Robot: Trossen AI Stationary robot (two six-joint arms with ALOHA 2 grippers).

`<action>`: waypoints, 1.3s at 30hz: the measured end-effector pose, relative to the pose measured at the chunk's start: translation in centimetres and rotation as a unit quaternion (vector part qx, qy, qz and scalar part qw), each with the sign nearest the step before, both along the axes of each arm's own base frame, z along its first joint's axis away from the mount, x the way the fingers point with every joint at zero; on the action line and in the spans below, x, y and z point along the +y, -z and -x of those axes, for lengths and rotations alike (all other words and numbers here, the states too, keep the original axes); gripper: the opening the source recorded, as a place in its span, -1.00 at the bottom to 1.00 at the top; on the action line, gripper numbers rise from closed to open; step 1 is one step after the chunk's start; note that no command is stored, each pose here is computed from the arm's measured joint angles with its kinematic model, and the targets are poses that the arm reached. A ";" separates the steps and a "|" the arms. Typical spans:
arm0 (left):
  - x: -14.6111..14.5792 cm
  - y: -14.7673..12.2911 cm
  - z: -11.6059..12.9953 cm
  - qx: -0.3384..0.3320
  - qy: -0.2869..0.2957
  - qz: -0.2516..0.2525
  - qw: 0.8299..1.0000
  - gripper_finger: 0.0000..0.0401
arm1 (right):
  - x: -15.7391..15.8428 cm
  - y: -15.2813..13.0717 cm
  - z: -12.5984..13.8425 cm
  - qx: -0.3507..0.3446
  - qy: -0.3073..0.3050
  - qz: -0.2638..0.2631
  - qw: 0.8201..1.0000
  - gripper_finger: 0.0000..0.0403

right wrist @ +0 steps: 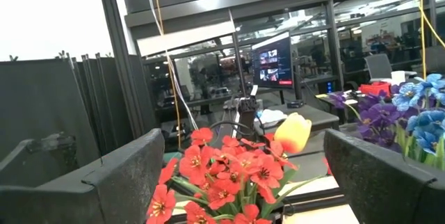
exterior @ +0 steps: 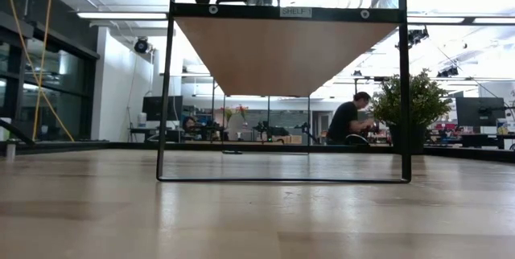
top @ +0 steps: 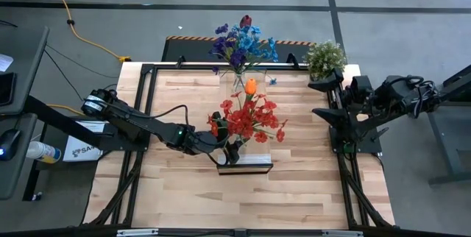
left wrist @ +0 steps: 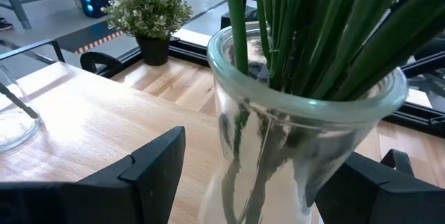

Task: Pick and place flowers into a vace then onto a shelf
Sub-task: Put the transparent vase with the flowers on the shelf

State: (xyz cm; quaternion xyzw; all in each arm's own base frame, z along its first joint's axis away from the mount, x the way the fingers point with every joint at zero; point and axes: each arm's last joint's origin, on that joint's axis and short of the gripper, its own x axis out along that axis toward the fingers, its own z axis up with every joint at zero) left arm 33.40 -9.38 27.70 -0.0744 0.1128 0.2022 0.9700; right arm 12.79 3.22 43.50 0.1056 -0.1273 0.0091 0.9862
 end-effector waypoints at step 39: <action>0.1 -0.1 0.1 -0.002 -0.033 -0.021 0.999 0.83 | 0.1 0.0 0.0 -0.002 -0.019 0.005 1.000 0.89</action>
